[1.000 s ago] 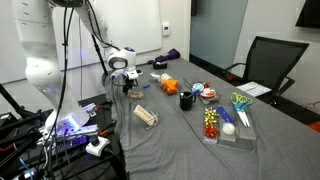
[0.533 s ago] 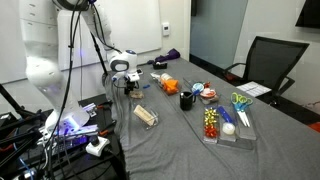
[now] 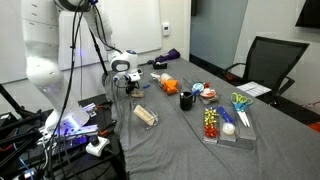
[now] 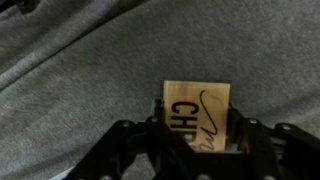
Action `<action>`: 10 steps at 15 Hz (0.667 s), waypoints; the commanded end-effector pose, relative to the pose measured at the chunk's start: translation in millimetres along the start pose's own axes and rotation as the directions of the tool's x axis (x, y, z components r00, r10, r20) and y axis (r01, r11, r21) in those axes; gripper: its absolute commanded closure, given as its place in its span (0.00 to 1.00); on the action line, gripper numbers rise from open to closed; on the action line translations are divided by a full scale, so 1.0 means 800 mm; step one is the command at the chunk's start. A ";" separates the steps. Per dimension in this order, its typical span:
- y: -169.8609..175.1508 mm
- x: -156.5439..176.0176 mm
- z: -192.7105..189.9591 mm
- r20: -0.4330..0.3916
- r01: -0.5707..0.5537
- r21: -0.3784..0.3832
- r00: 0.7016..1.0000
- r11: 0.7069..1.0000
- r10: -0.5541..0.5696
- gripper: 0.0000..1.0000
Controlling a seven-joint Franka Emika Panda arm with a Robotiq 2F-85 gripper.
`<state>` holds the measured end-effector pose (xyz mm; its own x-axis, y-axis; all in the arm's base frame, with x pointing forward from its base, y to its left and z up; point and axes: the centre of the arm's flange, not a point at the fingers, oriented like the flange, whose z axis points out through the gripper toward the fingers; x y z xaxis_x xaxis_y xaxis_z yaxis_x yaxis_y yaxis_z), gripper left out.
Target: Pick up the brown object and place it in the clear square box on the right
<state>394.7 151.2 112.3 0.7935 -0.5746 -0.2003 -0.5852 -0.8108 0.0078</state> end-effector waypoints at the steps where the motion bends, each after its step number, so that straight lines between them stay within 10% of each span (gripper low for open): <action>1: 0.003 -0.003 -0.010 -0.009 -0.007 -0.004 1.000 1.000 0.007 0.68; 10: 0.011 -0.023 -0.069 -0.026 -0.002 0.035 1.000 0.999 0.003 0.68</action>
<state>397.5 150.2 144.4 0.7988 -0.5742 -0.1792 -0.5865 -0.8097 -0.0196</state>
